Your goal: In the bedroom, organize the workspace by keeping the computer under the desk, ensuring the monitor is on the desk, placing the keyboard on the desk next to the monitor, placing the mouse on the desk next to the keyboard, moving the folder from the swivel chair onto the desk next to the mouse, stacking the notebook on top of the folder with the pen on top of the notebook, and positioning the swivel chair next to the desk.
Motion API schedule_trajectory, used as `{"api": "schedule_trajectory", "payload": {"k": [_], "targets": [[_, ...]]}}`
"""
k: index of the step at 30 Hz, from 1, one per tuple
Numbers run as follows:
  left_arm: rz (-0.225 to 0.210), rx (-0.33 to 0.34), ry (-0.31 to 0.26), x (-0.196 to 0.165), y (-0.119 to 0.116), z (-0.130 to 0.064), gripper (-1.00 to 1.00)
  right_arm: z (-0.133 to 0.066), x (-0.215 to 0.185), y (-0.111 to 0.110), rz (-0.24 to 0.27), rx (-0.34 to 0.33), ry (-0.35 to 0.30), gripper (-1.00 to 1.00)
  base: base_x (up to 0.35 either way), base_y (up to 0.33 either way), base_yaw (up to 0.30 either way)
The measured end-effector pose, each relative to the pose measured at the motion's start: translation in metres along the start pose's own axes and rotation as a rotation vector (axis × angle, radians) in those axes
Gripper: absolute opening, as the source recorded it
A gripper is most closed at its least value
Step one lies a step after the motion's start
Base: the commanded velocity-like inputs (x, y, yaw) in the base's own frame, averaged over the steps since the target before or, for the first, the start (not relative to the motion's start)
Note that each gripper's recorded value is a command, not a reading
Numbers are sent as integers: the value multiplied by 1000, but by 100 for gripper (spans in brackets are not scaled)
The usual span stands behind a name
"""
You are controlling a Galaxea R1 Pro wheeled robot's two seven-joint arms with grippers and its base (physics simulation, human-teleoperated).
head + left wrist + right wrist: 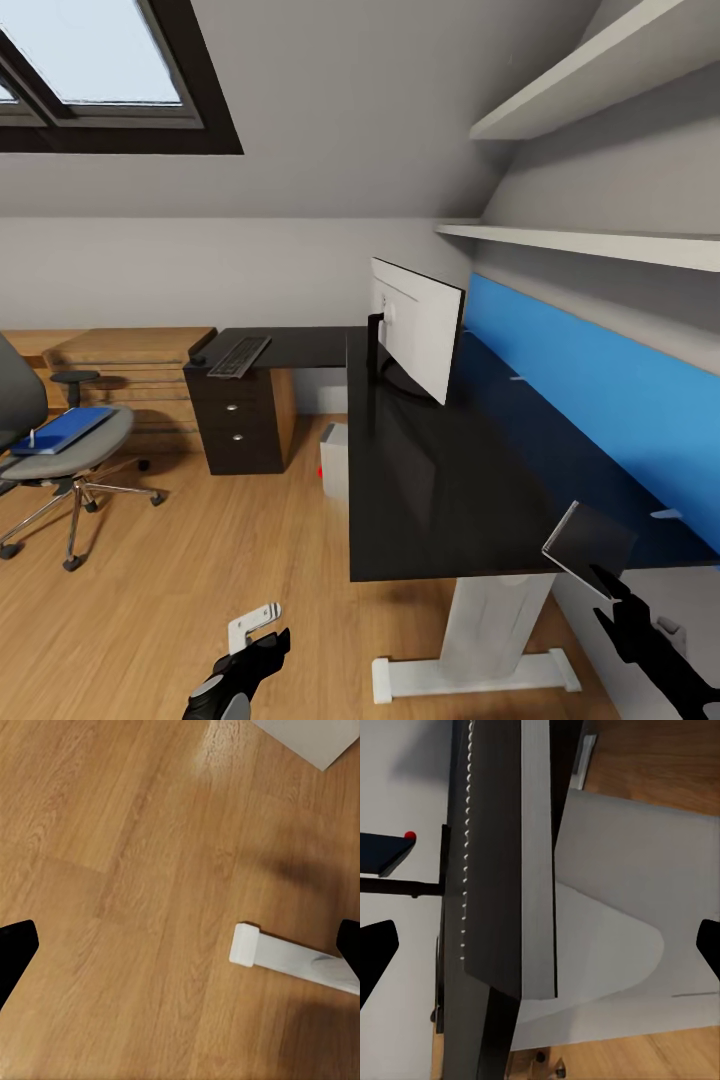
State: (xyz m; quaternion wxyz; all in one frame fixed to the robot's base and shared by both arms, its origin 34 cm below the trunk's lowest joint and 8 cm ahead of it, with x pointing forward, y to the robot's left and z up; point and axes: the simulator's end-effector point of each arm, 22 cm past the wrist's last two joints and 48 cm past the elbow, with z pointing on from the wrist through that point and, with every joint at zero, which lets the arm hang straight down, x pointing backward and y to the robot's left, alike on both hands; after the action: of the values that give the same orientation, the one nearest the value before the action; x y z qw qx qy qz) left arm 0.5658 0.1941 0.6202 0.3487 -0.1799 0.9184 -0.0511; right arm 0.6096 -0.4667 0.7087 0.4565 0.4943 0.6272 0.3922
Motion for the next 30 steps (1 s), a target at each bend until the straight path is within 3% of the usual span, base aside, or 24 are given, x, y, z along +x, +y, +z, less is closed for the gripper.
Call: {"api": "schedule_trajectory", "payload": {"k": [4,5,20,30], "targets": [[0,0,0,0,0,0,100,0,0,0,0,0,0,100,0,0,0],[-1,0,0,0,0,0,100,0,0,0,0,-1,0,-100,0,0,0],[-1,-3,1,0,1,0,100,0,-1,2,5,-8,-3,-100,0,0,0],[2,-12,13,-5,0,-11,100,-2,-4,22,-6,-13,-4,-100,0,0,0]]}}
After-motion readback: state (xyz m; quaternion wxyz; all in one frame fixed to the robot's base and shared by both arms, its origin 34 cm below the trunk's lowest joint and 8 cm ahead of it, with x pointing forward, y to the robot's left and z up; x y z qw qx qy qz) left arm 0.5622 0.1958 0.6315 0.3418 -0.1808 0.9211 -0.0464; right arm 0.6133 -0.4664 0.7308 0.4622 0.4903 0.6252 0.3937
